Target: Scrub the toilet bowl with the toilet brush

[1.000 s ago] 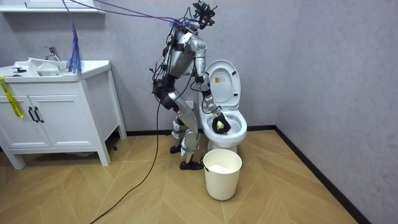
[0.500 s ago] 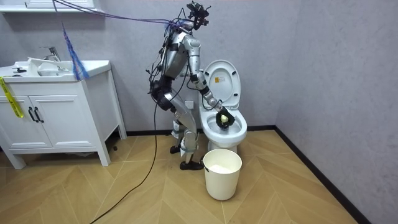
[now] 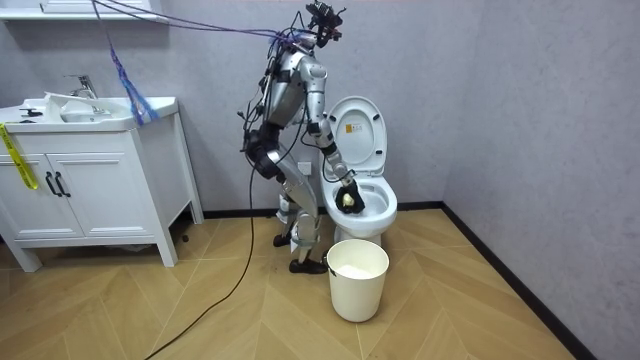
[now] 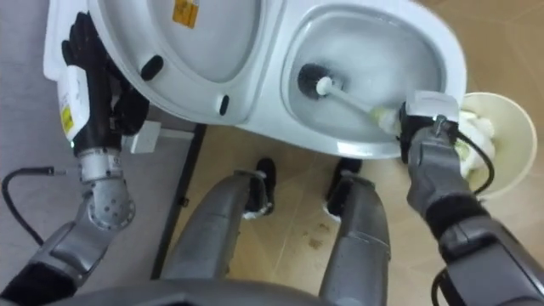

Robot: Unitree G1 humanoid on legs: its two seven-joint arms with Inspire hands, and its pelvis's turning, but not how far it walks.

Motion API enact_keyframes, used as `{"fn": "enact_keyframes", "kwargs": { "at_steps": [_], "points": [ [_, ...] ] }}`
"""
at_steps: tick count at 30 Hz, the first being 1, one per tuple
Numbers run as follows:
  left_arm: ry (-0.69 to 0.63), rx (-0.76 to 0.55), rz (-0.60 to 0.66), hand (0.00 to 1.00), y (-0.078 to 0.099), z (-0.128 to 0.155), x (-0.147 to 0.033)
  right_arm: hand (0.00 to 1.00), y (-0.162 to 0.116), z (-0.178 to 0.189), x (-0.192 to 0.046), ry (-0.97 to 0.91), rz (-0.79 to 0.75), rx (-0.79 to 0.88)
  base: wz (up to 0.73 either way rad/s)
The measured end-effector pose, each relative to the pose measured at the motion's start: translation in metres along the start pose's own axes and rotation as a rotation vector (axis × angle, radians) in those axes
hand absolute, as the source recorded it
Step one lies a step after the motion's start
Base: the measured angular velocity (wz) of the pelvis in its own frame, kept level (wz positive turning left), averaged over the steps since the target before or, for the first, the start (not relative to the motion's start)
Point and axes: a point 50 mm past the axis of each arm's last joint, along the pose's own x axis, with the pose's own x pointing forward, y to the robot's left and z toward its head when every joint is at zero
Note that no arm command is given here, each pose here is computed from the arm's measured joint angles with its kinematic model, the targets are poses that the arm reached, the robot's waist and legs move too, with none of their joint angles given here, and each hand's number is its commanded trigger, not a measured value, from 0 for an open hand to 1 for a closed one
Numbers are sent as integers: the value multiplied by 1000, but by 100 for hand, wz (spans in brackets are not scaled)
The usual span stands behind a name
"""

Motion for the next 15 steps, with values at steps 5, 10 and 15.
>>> {"fn": "enact_keyframes", "kwargs": {
  "at_steps": [5,10,15],
  "points": [
    [-64,27,-29,0,-2,8,4,100,-7,-13,2,-4,-4,-3,15],
    [-93,30,-67,0,-7,13,4,100,-1,-6,-2,-16,-29,-175,-10],
    [-41,10,-70,0,-8,7,-5,100,8,2,-11,-7,-93,-268,-13]
  ]
}}
